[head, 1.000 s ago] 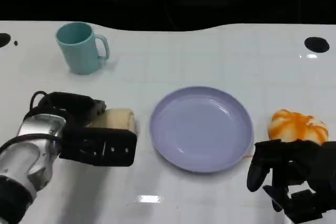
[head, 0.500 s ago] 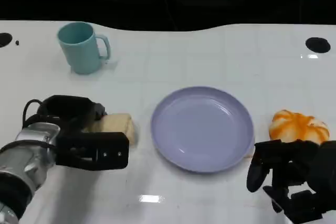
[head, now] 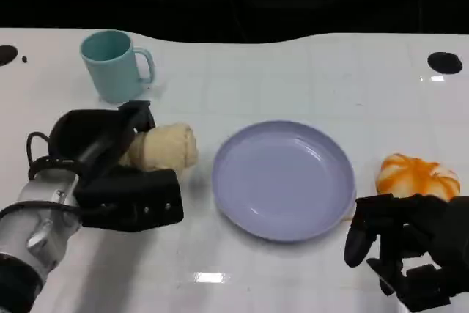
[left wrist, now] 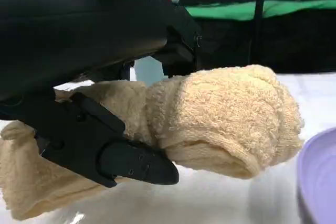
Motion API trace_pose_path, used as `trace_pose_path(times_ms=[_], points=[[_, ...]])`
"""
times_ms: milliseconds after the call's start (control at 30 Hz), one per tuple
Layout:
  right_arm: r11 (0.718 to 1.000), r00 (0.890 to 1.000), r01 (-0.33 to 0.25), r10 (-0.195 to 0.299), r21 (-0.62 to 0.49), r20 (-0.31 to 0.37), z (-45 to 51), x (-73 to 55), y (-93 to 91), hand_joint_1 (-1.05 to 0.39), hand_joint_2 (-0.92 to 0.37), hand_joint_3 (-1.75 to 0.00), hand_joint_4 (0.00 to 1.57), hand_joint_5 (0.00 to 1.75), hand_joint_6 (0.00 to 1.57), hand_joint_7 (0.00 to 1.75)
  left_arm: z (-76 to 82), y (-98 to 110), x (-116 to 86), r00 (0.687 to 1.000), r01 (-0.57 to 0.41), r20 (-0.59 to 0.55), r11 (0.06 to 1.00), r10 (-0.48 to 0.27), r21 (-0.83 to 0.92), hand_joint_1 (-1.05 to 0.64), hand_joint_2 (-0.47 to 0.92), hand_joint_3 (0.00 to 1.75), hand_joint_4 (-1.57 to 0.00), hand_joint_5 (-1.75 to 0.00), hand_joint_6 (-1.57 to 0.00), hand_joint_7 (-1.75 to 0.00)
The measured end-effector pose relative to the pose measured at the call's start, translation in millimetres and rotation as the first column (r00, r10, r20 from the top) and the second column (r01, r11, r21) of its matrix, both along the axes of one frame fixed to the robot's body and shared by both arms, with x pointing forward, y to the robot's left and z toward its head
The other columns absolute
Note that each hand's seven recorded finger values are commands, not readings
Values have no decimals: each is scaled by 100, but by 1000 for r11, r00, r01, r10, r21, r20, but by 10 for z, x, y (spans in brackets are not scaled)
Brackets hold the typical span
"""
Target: Grasp the towel on the left side of the plate with the left hand and place it into the plate.
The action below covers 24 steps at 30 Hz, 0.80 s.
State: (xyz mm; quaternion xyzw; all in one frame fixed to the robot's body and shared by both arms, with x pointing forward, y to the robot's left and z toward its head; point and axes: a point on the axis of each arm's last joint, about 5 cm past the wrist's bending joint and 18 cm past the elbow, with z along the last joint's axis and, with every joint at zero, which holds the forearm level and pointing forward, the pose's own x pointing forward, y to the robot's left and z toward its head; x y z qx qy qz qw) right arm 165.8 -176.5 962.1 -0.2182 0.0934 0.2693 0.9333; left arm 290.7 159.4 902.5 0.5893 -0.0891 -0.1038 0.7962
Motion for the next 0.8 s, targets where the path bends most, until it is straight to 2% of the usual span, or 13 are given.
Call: trace_pose_path(times_ms=[100, 200, 233, 267, 300, 367, 433, 567, 800], points=[[1000, 1000, 0, 0, 0, -1, -2, 1, -1, 3, -61, -102, 70, 166, 68, 143, 70, -56, -14, 998, 34, 46, 999, -33, -38, -24, 80, 50, -85, -175, -57, -175], [1000, 1000, 0, 0, 0, -2, -3, 0, -1, 3, -61, -102, 70, 166, 68, 143, 113, -132, -30, 995, 68, 78, 996, -63, -62, -25, 72, 62, -86, -175, -57, -175], [1000, 1000, 0, 0, 0, -2, -3, 0, -1, 3, -61, -102, 70, 167, 68, 143, 132, -168, -37, 993, 82, 90, 994, -76, -71, -26, 70, 66, -87, -175, -58, -166], [1000, 1000, 0, 0, -1, -2, -3, 0, -1, 3, -61, -102, 70, 167, 68, 143, 159, -209, -43, 991, 99, 100, 992, -92, -77, -26, 68, 68, -87, -175, -66, -141], [1000, 1000, 0, 0, 0, -1, -2, 0, -1, 3, -61, -102, 70, 167, 68, 143, 189, -250, -48, 988, 118, 107, 990, -109, -82, -26, 66, 71, -88, -175, -69, -137], [1000, 1000, 0, 0, 0, -1, -2, -1, -1, 3, -61, -102, 70, 167, 68, 143, 249, -351, -67, 980, 166, 122, 982, -155, -86, -24, 59, 80, -89, -175, -61, -164], [1000, 1000, -1, 1, 0, 0, 0, -2, 0, 3, -61, -102, 69, 168, 68, 143, 275, -466, -90, 972, 208, 132, 974, -194, -94, -24, 56, 82, -89, -175, -59, -172], [1000, 1000, -2, 2, 2, -1, -1, -5, 1, 3, -61, -103, 70, 168, 68, 143, 307, -654, -134, 961, 264, 111, 960, -253, -99, -22, 54, 81, -87, -175, -59, -175], [1000, 1000, -5, 5, 2, 2, 1, -6, 0, 3, -61, -103, 70, 168, 68, 144, 340, -853, -143, 955, 293, 71, 949, -287, -118, -21, 55, 84, -88, -175, -60, -175]])
